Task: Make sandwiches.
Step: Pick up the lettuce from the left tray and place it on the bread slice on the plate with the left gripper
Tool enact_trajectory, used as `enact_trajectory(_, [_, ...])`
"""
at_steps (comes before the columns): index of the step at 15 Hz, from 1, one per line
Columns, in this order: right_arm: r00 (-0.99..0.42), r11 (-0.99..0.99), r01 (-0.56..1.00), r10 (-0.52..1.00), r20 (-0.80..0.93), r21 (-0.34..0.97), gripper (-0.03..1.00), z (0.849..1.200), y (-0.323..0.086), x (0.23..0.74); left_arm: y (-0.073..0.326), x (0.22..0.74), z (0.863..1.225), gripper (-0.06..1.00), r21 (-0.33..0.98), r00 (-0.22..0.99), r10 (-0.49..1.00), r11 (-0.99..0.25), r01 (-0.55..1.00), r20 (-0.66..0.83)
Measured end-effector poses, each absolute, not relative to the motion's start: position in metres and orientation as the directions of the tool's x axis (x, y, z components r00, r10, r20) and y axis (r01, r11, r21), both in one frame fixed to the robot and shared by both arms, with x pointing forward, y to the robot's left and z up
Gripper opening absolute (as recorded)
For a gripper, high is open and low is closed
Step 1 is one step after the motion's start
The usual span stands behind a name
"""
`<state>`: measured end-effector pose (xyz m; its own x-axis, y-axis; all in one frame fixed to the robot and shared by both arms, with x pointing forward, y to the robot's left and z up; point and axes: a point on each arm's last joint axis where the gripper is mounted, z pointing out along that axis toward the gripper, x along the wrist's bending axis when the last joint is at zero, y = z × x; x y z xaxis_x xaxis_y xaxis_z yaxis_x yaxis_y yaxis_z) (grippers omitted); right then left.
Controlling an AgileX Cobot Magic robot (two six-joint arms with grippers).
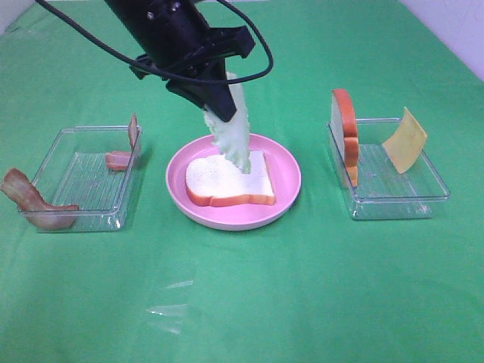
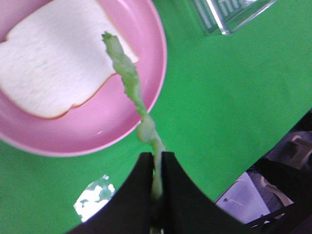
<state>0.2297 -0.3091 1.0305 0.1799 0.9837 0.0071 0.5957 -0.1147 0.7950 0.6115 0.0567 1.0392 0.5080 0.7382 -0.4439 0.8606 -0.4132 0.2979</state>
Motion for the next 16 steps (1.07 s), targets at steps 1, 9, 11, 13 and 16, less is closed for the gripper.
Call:
enact_trajectory(1, [0.18,-0.115,0.596,0.984,0.007,0.795,0.96,1.03,-0.309,0.23,0.042,0.628,1.02,0.01,0.328,0.537,0.688,-0.425,0.844,-0.488])
enact_trajectory(9, [0.18,-0.115,0.596,0.984,0.007,0.795,0.96,1.03,-0.309,0.23,0.018,0.671,0.95,0.01,0.318,0.551,0.671,-0.451,0.834,-0.496])
enact_trajectory(11, [0.18,-0.115,0.596,0.984,0.007,0.795,0.96,1.03,-0.309,0.23,0.021,0.671,0.948,0.01,0.31,0.568,0.683,-0.476,0.823,-0.46])
enact_trajectory(13, [0.18,-0.115,0.596,0.984,0.007,0.795,0.96,1.03,-0.309,0.23,0.026,0.671,0.946,0.01,0.287,0.585,0.694,-0.51,0.811,-0.42])
enact_trajectory(16, [0.18,-0.115,0.596,0.984,0.007,0.795,0.96,1.03,-0.309,0.23,0.032,0.672,0.943,0.01,0.254,0.584,0.727,-0.526,0.812,-0.362])
